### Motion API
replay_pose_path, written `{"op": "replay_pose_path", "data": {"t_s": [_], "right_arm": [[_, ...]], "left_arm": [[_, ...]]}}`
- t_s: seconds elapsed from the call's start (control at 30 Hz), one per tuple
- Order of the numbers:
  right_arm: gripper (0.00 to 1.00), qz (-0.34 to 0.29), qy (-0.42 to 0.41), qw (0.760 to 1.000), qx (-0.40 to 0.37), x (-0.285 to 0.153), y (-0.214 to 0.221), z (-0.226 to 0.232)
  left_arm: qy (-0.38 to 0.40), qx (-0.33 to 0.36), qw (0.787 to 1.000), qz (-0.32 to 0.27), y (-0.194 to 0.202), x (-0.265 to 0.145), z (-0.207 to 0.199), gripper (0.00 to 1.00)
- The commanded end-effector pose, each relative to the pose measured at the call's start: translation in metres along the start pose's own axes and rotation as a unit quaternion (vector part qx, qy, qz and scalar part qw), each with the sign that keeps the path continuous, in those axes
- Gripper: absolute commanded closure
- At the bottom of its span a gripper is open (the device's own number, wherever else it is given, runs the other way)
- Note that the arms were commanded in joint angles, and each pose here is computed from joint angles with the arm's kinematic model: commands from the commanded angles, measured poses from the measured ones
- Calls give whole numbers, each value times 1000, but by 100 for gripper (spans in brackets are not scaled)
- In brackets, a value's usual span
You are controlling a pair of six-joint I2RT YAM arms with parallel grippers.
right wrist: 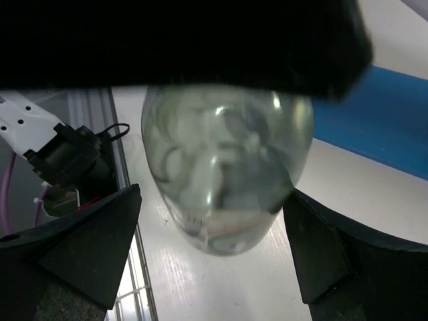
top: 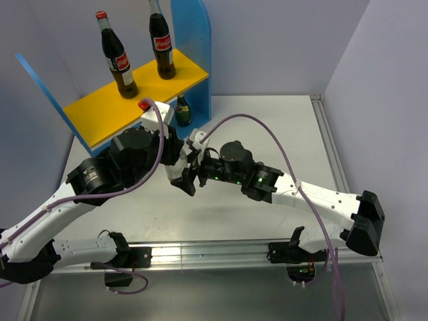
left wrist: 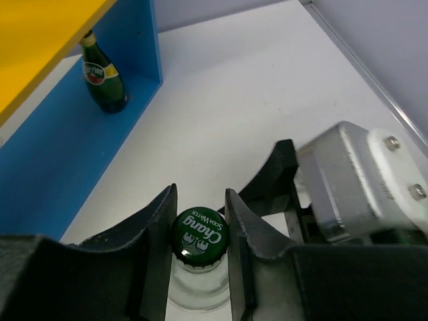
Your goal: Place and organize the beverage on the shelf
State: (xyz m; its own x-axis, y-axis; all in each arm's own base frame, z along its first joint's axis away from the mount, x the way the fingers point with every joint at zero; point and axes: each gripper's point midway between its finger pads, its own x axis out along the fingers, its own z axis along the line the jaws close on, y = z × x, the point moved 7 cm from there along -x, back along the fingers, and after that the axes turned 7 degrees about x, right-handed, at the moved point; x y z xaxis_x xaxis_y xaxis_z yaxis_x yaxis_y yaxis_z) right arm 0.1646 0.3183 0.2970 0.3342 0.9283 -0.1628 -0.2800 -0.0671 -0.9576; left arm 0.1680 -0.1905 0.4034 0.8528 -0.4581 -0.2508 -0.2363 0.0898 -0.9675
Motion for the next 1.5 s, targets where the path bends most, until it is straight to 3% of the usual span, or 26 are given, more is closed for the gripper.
{"op": "replay_pose_path", "data": {"t_s": [0.0,0.3,0.53,0.63,0.67,1.07,1.2,1.47], "right_arm": [[8,-49,-14,998,-29,11,-35,13],[20,-25,-8,999,-45,29,-32,20],[23,-11,-12,999,-48,36,-27,22],[30,-9,-17,999,-47,38,-24,23],[39,-6,-21,999,-48,40,-25,24],[29,9,-21,999,-44,42,-12,23],[18,12,-26,999,-45,44,-10,24],[21,5,-31,999,-40,44,-9,25]], "left_arm": [[56,-25,995,-80,-45,-25,-3,100],[86,-20,990,-111,-53,-46,2,100],[91,-10,989,-118,-55,-52,5,100],[97,-9,987,-125,-57,-54,5,100],[101,-2,987,-123,-57,-54,4,100],[83,11,988,-133,-56,-56,10,100],[82,18,988,-133,-53,-54,11,100],[76,20,988,-134,-51,-54,13,100]]}}
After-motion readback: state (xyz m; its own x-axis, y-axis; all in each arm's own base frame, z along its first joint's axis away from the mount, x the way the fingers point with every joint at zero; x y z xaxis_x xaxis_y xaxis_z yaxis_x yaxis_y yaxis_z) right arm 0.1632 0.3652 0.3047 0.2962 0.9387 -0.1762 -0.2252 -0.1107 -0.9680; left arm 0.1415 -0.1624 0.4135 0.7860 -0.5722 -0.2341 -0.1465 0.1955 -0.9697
